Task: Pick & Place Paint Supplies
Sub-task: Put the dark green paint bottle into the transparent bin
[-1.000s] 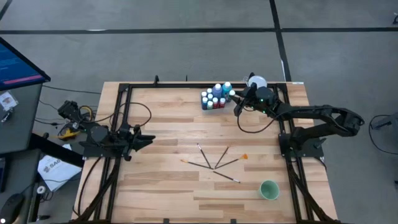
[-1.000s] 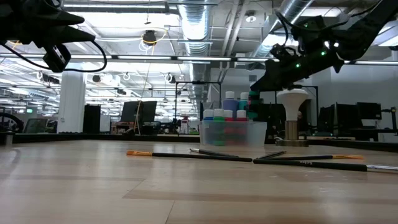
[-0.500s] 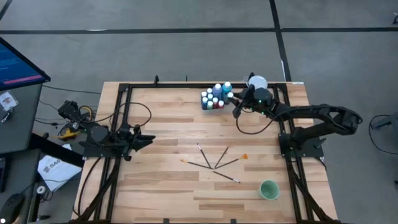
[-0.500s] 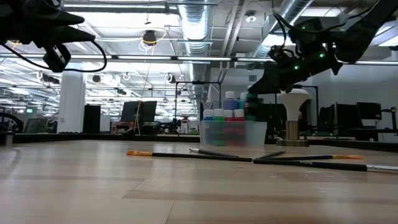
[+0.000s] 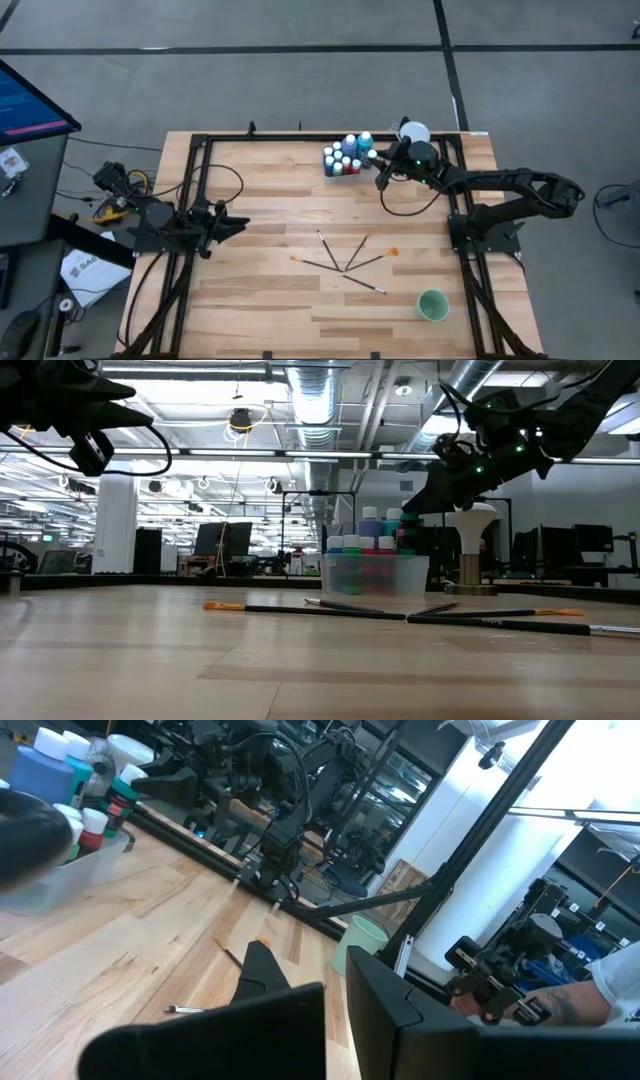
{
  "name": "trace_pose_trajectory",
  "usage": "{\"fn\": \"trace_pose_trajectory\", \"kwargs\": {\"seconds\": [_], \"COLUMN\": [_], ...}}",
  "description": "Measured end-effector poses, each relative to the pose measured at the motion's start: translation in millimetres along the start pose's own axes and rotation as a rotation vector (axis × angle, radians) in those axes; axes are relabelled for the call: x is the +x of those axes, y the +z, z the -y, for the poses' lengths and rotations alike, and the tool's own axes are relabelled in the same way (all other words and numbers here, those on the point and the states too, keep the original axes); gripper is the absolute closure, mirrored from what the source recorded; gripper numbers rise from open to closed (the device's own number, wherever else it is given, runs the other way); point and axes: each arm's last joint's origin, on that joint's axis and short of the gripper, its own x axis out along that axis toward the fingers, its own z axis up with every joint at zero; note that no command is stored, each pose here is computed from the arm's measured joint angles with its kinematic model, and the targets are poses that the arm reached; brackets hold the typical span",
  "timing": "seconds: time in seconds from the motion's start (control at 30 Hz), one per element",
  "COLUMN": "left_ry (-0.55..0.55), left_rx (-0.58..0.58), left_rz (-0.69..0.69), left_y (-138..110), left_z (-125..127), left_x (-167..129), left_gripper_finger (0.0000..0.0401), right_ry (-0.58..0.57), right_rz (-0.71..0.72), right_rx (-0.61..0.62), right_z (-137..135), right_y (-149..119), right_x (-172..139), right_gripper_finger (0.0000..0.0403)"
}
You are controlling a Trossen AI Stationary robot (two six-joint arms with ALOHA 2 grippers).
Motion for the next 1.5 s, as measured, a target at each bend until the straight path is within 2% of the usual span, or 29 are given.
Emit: {"fn": "trace_pose_trajectory", "kwargs": {"seconds": [0.13, 0.47, 1.1, 1.37, 1.5], "left_ry": [0.000, 0.000, 0.000, 0.000, 0.000], "left_rx": [0.000, 0.000, 0.000, 0.000, 0.000], "left_rz": [0.000, 0.000, 0.000, 0.000, 0.000], "left_y": [0, 0, 0, 0, 0], "left_z": [0, 0, 0, 0, 0], "left_x": [0, 0, 0, 0, 0], "left_gripper_finger": [0.0399, 0.0399, 0.0399, 0.0399, 0.0399], "right_ry": [0.001, 0.002, 0.025, 0.031, 0.029], "right_rz": [-0.016, -0.041, 0.002, -0.021, 0.022], "right_rx": [-0.032, -0.018, -0.025, -0.028, -0.020], "right_z": [0, 0, -1, -2, -3], "right_y": [-2, -18, -14, -24, -24], "right_x": [0, -4, -2, 8, 14], "right_gripper_finger": [0.0300, 0.0300, 0.0300, 0.0300, 0.0300]}}
